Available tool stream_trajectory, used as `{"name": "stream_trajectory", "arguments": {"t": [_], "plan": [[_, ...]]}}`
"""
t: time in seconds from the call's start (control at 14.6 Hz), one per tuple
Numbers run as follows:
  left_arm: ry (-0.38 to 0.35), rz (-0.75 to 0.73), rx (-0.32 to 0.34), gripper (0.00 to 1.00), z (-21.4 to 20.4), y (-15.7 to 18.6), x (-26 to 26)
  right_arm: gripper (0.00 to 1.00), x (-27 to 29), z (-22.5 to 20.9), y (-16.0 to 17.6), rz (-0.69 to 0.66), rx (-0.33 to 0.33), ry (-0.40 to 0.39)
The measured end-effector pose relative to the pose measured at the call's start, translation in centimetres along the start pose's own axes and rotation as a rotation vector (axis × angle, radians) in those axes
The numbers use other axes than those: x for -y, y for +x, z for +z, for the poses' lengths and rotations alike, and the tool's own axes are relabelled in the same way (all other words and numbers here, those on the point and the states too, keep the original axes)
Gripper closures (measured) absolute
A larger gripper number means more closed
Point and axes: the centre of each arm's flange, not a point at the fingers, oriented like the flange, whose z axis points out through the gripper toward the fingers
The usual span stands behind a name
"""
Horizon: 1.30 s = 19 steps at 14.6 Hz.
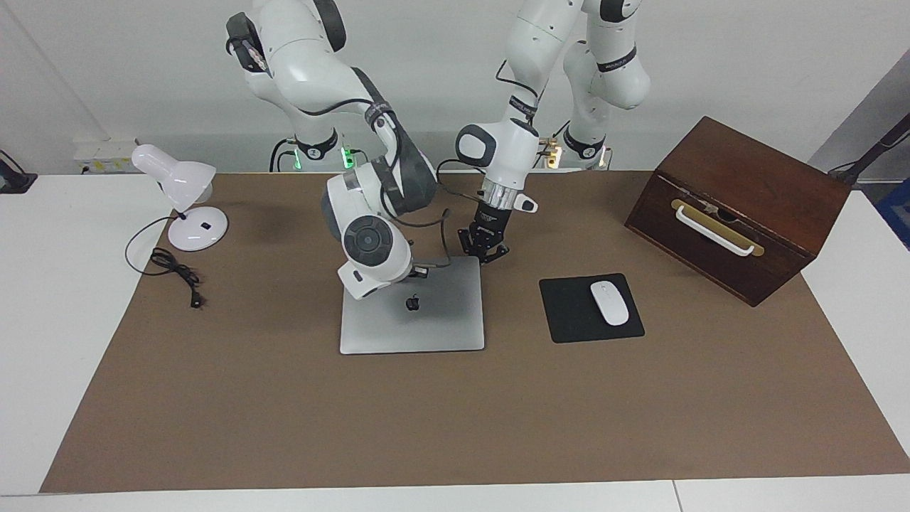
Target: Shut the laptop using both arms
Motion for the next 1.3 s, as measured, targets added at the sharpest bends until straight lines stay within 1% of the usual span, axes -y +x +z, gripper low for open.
{"name": "stream_trajectory", "arguments": {"t": [0.21, 0.41, 0.69, 0.89, 1.03, 1.3], "plan": [[0.001, -0.008, 0.000, 0.99, -0.1, 0.1, 0.1, 0.99, -1.1, -3.3, 0.0, 0.009, -0.030, 0.028], [0.003, -0.013, -0.002, 0.99, -0.2, 0.2, 0.2, 0.99, -2.4, -6.8, 0.0, 0.013, -0.083, 0.068], [0.009, -0.015, -0.007, 0.99, -0.7, 0.7, 0.6, 0.99, -7.1, -12.9, -0.3, 0.015, -0.176, 0.129], [0.011, -0.018, -0.013, 0.99, -1.1, 1.2, 0.6, 0.99, -11.4, -17.2, -0.9, -0.017, -0.255, 0.154], [0.011, -0.028, -0.004, 0.99, -1.7, 1.0, 0.5, 0.99, -13.7, -19.4, -1.4, -0.034, -0.300, 0.158], [0.013, -0.047, 0.035, 0.99, -3.4, -0.3, 0.1, 0.99, -18.1, -22.4, -2.1, -0.116, -0.380, 0.112]]}}
